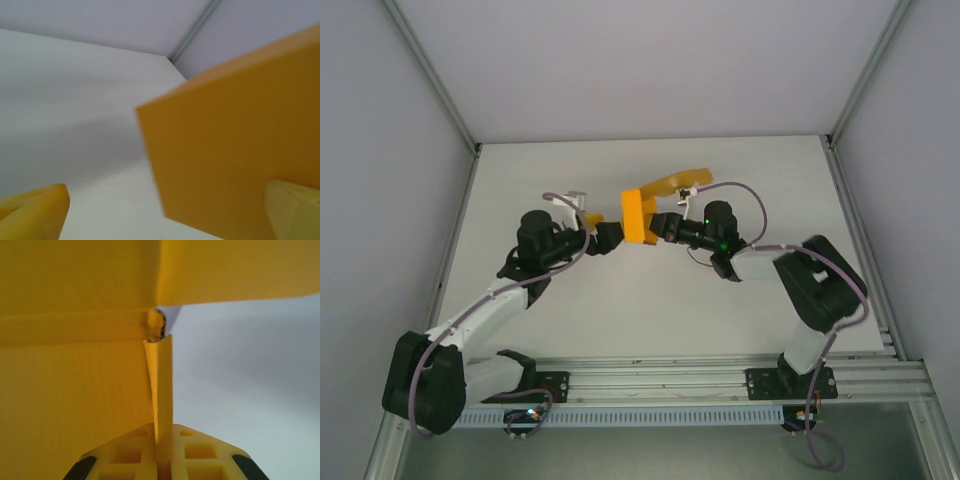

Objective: Assemble paper box

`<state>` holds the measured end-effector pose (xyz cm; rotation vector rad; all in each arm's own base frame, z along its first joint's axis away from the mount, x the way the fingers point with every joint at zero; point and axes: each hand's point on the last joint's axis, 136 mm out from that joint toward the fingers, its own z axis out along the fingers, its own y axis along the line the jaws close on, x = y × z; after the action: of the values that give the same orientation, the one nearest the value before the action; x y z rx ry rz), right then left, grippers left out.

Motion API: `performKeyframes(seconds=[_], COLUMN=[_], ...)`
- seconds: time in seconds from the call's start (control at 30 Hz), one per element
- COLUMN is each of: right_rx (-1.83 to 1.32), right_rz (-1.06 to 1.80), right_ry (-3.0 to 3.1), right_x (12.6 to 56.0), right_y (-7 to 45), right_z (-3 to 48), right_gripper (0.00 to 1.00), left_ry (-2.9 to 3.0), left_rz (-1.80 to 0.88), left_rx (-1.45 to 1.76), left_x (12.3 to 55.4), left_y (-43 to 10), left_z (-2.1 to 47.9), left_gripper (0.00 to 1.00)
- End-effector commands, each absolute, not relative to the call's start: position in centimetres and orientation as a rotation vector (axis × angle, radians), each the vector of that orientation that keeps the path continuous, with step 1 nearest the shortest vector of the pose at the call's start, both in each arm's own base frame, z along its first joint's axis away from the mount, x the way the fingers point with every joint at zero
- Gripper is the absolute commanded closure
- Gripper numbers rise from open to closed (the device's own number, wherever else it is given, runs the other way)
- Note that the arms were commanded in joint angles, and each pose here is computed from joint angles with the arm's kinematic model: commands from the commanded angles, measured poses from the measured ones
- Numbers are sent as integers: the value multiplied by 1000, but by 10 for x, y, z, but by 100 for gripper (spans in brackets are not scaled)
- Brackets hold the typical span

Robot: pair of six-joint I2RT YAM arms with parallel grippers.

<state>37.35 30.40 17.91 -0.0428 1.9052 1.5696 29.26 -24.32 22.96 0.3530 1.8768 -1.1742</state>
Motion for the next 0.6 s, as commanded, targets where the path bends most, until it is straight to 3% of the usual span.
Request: performKeyframes(seconds=[0.0, 0.47, 0.5, 0.57], right_rx=[-122, -377, -374, -379], right_rz=[1870, 1941, 1929, 1849], right_ry=[1659, 1646, 1656, 1717], right_x=[361, 311, 311, 313], right_y=[322, 342, 341, 342], right_z=[253, 283, 283, 277], right_gripper=[100, 100, 100, 100], left_ry=[1801, 1885, 1872, 1838], left_rz=[-1263, -1158, -1173, -1235], left_rx=[495, 398, 393, 405], left_x=[279, 307, 307, 305], left_y=[-266, -265, -265, -269], left_z=[245, 230, 231, 236], left_gripper=[0, 0, 3, 22])
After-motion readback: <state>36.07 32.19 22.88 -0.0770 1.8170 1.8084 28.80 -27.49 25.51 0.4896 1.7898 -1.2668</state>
